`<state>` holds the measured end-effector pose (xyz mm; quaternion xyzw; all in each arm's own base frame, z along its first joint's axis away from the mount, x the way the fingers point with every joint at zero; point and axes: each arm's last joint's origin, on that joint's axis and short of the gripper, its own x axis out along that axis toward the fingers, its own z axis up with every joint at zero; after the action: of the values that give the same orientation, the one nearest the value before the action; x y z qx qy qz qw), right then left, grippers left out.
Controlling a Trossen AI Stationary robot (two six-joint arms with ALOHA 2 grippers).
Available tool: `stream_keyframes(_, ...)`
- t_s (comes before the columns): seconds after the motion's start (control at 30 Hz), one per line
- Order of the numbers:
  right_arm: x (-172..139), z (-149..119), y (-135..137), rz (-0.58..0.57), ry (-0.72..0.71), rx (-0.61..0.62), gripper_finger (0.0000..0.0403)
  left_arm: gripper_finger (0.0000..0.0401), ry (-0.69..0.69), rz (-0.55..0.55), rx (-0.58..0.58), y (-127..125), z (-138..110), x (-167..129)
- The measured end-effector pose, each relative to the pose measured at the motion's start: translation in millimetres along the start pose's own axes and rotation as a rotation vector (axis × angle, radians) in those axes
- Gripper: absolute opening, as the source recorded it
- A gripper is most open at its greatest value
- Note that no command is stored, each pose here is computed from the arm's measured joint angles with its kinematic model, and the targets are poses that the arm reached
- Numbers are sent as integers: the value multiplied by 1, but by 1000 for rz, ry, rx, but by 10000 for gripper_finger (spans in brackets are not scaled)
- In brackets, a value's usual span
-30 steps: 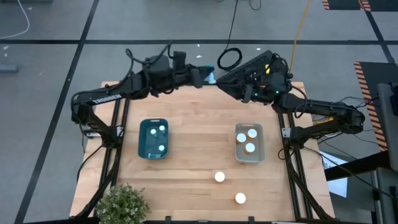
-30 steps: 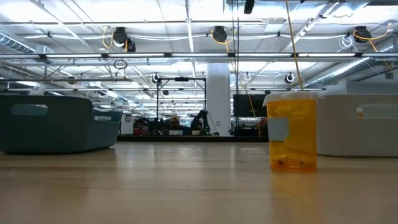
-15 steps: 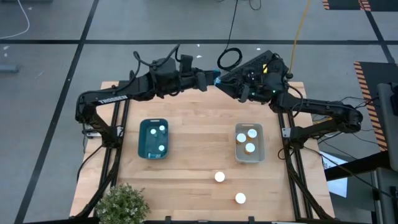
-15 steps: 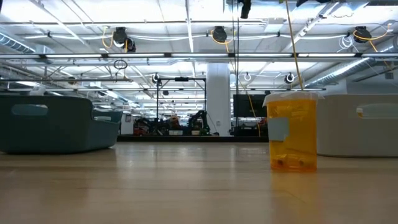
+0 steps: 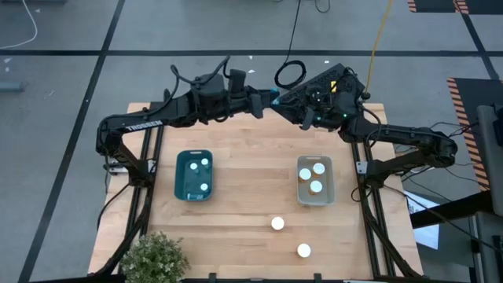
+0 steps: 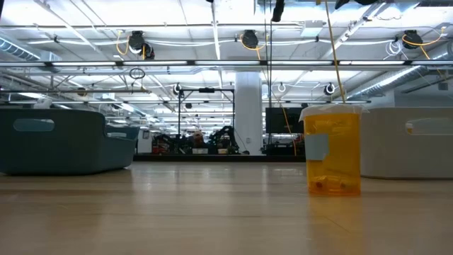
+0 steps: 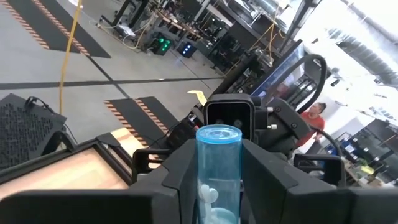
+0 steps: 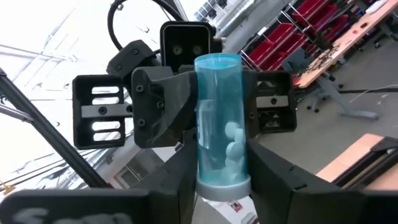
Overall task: Pick and place medicine bottles into bin by pill shape (circle, oval)
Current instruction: Adjust the blue pill bottle
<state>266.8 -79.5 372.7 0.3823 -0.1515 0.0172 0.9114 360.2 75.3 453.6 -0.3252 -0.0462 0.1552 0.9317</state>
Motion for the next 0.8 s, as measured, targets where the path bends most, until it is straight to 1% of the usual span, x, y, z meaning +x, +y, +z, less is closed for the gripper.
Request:
stream_keyframes(0.1,-1,1,-1,9,20,0,113,134,0,2,16,1,1,0)
stream_keyframes(0.27,-2,4,-5,27,56,8,115,207,45,-27,-6,8,4,1)
stream_keyframes(0.4,-4,7,-9,50,112,49,113,261,129,-111,-49,15,13,-3)
stream_keyframes(0.47,-5,6,-12,50,172,74,113,280,178,-134,-73,20,19,-9)
stream_keyframes(0.53,-7,4,-17,46,246,103,114,293,219,-155,-84,23,24,-14)
stream_keyframes(0.6,-8,0,-20,45,330,133,115,300,281,-154,-94,29,26,-19)
stream_keyframes(0.7,-11,-7,-25,25,441,169,115,302,384,-174,-94,37,23,-21)
stream_keyframes(0.8,-14,-13,-29,14,517,177,115,303,473,-176,-61,42,17,-21)
